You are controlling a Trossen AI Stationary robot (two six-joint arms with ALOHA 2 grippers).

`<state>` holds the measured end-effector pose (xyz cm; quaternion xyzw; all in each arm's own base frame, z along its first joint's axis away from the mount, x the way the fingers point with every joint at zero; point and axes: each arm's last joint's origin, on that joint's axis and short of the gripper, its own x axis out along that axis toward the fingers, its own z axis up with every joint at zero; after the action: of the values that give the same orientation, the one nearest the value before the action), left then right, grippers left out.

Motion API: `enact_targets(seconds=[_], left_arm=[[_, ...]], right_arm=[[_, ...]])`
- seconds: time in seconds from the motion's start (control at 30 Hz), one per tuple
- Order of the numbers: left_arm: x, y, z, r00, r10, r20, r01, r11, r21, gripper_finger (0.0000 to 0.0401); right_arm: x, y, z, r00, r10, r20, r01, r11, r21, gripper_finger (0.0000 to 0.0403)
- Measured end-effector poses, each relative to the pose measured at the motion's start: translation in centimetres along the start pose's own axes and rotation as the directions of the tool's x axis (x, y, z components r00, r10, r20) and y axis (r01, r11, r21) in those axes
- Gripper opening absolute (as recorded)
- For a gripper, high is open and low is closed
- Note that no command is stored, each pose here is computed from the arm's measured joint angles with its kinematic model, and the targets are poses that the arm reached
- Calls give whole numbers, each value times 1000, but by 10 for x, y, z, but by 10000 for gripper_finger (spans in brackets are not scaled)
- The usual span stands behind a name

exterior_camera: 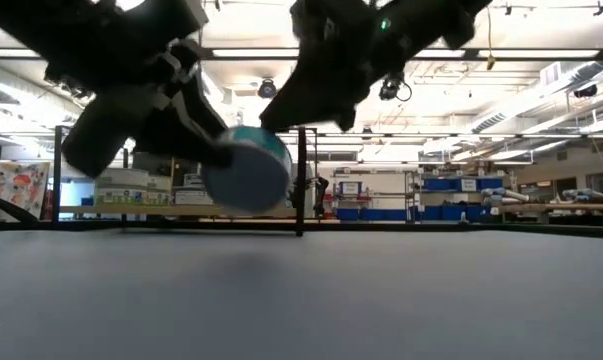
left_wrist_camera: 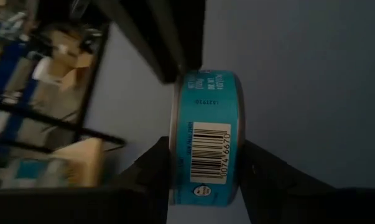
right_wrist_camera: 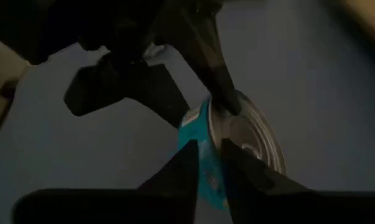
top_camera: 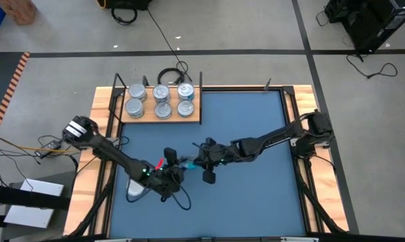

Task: Stack canned seafood by type on shelf
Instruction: Stack the yellow blue tuna can on top of the yellow blue tuna can on the shelf

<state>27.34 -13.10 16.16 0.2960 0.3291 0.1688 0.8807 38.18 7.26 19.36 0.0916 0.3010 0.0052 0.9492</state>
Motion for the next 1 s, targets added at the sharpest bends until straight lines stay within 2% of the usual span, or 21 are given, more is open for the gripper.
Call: enact_targets(seconds=[0.2, 0.33, 0.53, 0.67, 0.8, 1.0], left_arm=[[-4, 36, -2, 976, 212, -58, -208, 976, 65, 153], [4, 56, -9, 956, 261, -135, -247, 962, 112, 153], [25, 82, -19, 911, 339, -234, -306, 937, 167, 153], [37, 98, -24, 877, 389, -281, -348, 919, 185, 153], [47, 111, -26, 860, 406, -309, -362, 913, 190, 153], [62, 127, -28, 864, 390, -318, -338, 918, 206, 153]], right_arm=[[-33, 15, 10, 998, -55, 14, 56, 997, -58, 106], [-55, 23, 13, 986, -165, 34, 167, 980, -104, 90], [-64, 35, 5, 973, -231, 14, 230, 962, -146, 11], [-56, 39, -3, 973, -230, 2, 228, 961, -157, 12], [-51, 39, -15, 977, -205, 66, 212, 967, -139, 5], [-46, 31, -38, 973, -184, 138, 198, 976, -94, 3]])
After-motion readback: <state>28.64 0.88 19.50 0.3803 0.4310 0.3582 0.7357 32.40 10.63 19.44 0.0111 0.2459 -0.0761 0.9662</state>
